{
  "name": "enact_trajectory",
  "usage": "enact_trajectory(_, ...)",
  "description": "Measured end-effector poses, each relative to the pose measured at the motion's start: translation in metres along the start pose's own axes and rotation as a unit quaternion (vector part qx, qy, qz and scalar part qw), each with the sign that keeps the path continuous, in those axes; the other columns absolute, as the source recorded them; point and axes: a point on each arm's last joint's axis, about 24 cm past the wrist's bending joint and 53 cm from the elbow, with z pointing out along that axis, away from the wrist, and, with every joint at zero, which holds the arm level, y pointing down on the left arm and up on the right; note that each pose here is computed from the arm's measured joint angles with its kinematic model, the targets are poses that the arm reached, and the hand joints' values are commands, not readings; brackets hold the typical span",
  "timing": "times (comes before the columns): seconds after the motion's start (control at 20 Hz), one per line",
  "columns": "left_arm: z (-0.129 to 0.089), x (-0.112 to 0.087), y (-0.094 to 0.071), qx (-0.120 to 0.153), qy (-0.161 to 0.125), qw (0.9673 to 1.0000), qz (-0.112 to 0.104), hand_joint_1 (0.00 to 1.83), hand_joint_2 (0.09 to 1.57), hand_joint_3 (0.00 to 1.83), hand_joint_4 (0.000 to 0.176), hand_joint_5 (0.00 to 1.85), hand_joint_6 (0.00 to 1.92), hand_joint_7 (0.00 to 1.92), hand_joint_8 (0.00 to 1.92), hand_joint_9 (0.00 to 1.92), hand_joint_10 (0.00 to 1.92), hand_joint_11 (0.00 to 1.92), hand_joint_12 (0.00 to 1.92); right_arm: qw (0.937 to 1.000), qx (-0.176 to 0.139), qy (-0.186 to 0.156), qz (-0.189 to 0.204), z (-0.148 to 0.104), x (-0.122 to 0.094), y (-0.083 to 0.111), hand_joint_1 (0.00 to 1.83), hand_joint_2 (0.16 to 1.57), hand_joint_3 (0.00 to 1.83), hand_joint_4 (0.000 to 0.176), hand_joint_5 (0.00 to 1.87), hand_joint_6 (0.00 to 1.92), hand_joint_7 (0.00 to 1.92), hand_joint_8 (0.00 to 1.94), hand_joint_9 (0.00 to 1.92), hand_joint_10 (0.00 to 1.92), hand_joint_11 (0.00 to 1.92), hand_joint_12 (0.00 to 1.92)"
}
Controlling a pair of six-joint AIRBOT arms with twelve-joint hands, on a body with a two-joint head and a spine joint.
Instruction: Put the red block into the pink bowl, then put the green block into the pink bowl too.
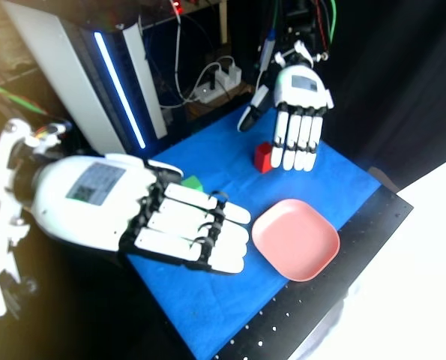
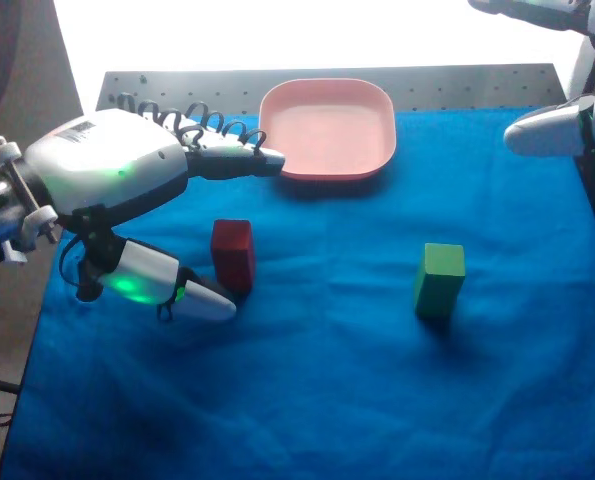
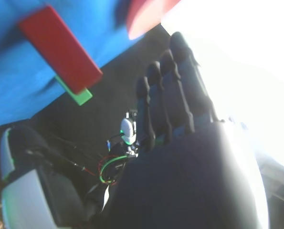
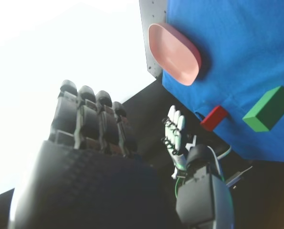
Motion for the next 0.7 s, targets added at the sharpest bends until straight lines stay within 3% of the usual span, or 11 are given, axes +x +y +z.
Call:
enact_trajectory(0.4,0.008,0.006,0.010,-0.013,-0.008,0.9996,-0.023,0.85,0.84,0.00,0.000,0.60,0.00,0.71,0.00,0.76,0.01,0.61,0.13,1.0000,-0.001,-0.001,0.001,0.001,0.000,0.001,0.05,1.00,0.00,0.000,0.06,0.00,0.12,0.01,0.07,0.01,0.07,0.06)
enact_trajectory(0.45,0.008,0.006,0.013,-0.018,-0.012,0.9993,-0.031,0.86,0.84,0.00,0.000,0.62,0.00,0.73,0.00,0.78,0.00,0.66,0.09,1.0000,0.000,0.000,0.001,0.001,0.000,0.000,0.06,0.98,0.00,0.000,0.09,0.00,0.15,0.00,0.10,0.01,0.01,0.26)
enact_trajectory(0.55,0.010,0.009,0.015,-0.020,-0.016,0.9988,-0.042,0.88,0.88,0.00,0.000,0.65,0.00,0.80,0.01,0.89,0.02,0.73,0.11,1.0000,-0.001,0.000,0.001,0.001,0.001,0.001,0.07,0.98,0.00,0.000,0.06,0.00,0.11,0.00,0.04,0.01,0.00,0.09)
enact_trajectory(0.65,0.012,0.010,0.019,-0.022,-0.020,0.9979,-0.057,0.89,0.89,0.01,0.000,0.67,0.01,0.83,0.02,0.92,0.02,0.77,0.13,1.0000,-0.002,0.000,0.002,0.001,0.001,0.002,0.07,0.98,0.00,0.000,0.07,0.00,0.12,0.01,0.04,0.01,0.00,0.07)
enact_trajectory(0.7,0.013,0.010,0.020,-0.022,-0.021,0.9975,-0.063,0.92,0.92,0.01,0.000,0.70,0.01,0.89,0.01,1.01,0.01,0.81,0.28,1.0000,-0.002,0.000,0.002,0.001,0.001,0.002,0.06,0.98,0.00,0.000,0.08,0.01,0.13,0.01,0.05,0.01,0.01,0.08)
